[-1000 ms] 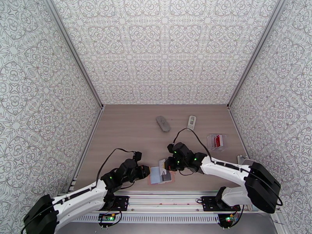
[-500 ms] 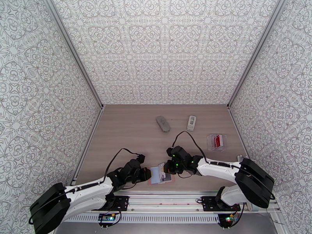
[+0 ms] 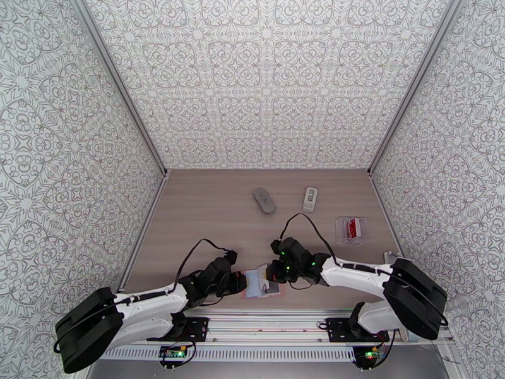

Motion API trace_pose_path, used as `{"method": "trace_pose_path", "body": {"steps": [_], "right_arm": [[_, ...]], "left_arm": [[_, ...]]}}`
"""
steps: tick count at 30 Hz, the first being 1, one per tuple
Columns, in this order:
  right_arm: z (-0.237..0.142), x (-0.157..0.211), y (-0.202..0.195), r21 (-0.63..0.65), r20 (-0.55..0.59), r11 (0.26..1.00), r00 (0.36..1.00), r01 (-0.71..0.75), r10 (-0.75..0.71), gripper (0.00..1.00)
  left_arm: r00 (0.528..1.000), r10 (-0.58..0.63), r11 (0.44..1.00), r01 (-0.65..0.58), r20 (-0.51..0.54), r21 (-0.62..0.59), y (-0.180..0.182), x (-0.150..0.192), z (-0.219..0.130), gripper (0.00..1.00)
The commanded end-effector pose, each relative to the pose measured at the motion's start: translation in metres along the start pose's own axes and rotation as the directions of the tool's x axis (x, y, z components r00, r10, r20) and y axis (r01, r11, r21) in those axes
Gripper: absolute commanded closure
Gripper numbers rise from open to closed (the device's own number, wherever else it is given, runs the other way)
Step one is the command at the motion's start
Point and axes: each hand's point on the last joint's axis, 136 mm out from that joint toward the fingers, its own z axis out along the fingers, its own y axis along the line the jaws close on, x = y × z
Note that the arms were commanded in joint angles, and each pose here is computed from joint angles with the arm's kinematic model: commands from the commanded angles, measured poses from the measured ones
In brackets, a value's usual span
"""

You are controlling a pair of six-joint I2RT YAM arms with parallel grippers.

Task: Put the credit cards into the card holder

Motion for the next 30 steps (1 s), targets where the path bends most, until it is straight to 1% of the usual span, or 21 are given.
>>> {"method": "trace_pose_path", "body": {"steps": [1, 10, 29, 30], "right_arm": [[-0.004, 0.005, -0.007, 0.028, 0.008, 1.000, 1.000, -0.005, 0.005, 1.00], [-0.002, 0.007, -0.019, 0.068, 0.008, 0.998, 1.000, -0.009, 0.008, 1.00], [0.004, 0.011, -0.021, 0.035, 0.004, 0.999, 1.000, -0.027, 0.026, 1.00], [0.004, 0.011, -0.021, 0.030, 0.005, 0.998, 0.999, -0.052, 0.052, 1.00]], "left_arm": [[1.000, -0.016, 0.997, 0.015, -0.012, -0.075, 0.015, 0.006, 0.000, 0.95], [1.000, -0.013, 0.996, 0.012, -0.012, -0.087, 0.017, 0.007, 0.001, 0.96], [1.000, -0.004, 0.995, 0.003, -0.012, -0.103, 0.018, 0.007, 0.001, 0.96], [1.000, -0.002, 0.995, 0.000, -0.012, -0.103, 0.017, 0.007, 0.001, 0.96]]}}
